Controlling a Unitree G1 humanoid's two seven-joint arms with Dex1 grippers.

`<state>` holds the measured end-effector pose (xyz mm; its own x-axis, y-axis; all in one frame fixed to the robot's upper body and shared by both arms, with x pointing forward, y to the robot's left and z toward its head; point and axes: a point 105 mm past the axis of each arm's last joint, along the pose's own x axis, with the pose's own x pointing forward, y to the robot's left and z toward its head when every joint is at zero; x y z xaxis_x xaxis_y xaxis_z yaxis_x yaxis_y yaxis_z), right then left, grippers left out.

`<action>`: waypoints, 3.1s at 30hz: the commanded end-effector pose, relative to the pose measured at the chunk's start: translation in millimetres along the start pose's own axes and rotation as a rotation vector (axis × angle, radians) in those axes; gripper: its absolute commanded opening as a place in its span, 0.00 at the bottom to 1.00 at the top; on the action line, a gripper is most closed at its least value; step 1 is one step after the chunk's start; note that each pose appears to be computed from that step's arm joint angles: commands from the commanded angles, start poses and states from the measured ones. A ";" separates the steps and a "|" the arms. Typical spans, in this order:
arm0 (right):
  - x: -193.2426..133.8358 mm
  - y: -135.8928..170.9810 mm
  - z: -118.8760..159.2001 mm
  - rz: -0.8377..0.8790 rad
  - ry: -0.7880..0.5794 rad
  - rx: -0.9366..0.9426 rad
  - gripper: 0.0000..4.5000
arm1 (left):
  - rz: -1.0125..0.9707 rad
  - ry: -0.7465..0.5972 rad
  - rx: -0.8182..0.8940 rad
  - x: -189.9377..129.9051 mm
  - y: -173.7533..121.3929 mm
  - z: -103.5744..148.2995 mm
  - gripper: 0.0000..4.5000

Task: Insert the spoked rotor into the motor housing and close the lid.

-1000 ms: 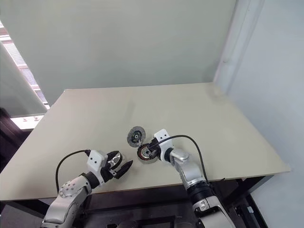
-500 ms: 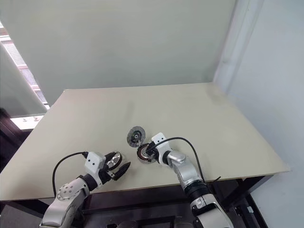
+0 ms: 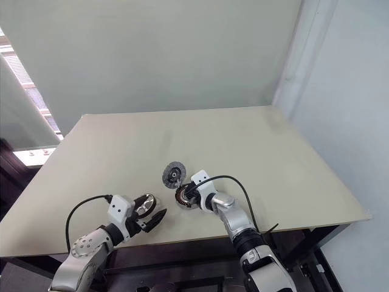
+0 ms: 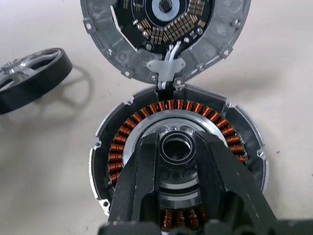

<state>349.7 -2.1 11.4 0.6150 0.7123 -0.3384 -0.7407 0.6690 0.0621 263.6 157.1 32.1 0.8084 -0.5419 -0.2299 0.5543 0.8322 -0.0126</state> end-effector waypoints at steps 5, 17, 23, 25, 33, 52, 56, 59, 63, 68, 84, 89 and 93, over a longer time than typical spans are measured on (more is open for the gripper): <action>3.2 0.1 15.5 0.011 -0.038 -0.037 0.16 | 0.005 -0.054 0.033 -1.4 1.3 17.3 1.00; 4.0 -1.2 10.1 0.008 -0.019 -0.044 0.16 | 0.006 -0.059 0.034 -1.2 1.1 17.3 1.00; 4.1 -2.0 6.4 0.010 -0.002 -0.057 0.16 | 0.006 -0.061 0.035 0.0 1.0 17.8 1.00; 4.0 -1.4 4.7 0.018 0.012 -0.062 0.16 | 0.005 -0.062 0.035 0.5 0.8 17.9 1.00; 2.2 5.3 5.7 0.065 0.013 -0.029 0.67 | 0.002 -0.060 0.037 1.0 0.9 17.2 1.00; -10.1 5.1 49.8 0.032 -0.161 -0.022 0.21 | -0.009 -0.059 0.033 3.6 -0.2 15.6 1.00; -2.3 7.9 27.8 0.030 -0.081 -0.035 0.01 | -0.006 -0.059 0.035 2.3 0.2 15.8 1.00; 2.2 7.6 9.3 0.022 -0.025 -0.035 0.01 | 0.000 -0.059 0.036 0.7 1.1 15.8 1.00; 3.8 6.1 -4.2 0.017 0.004 -0.023 0.01 | 0.009 -0.059 0.035 -1.9 1.7 15.6 1.00; 0.4 5.9 14.1 0.035 -0.069 -0.021 0.01 | 0.027 -0.058 0.011 -6.1 1.8 13.5 1.00; -19.0 15.1 47.5 0.105 -0.200 -0.062 0.01 | 0.087 -0.058 -0.635 -42.1 -23.9 -1.3 1.00; -22.9 18.0 49.3 0.122 -0.212 -0.075 0.01 | 0.220 -0.073 -0.828 -44.0 -11.2 -18.5 1.00; -25.2 19.7 49.5 0.131 -0.211 -0.087 0.01 | 0.297 -0.118 -1.004 -39.0 -0.2 -22.7 1.00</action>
<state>333.2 0.3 50.4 0.5549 0.8115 -0.1831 -0.8218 0.5690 0.0312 221.1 177.4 12.1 0.9168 -0.2832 -0.2815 -0.0260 0.6612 -0.7498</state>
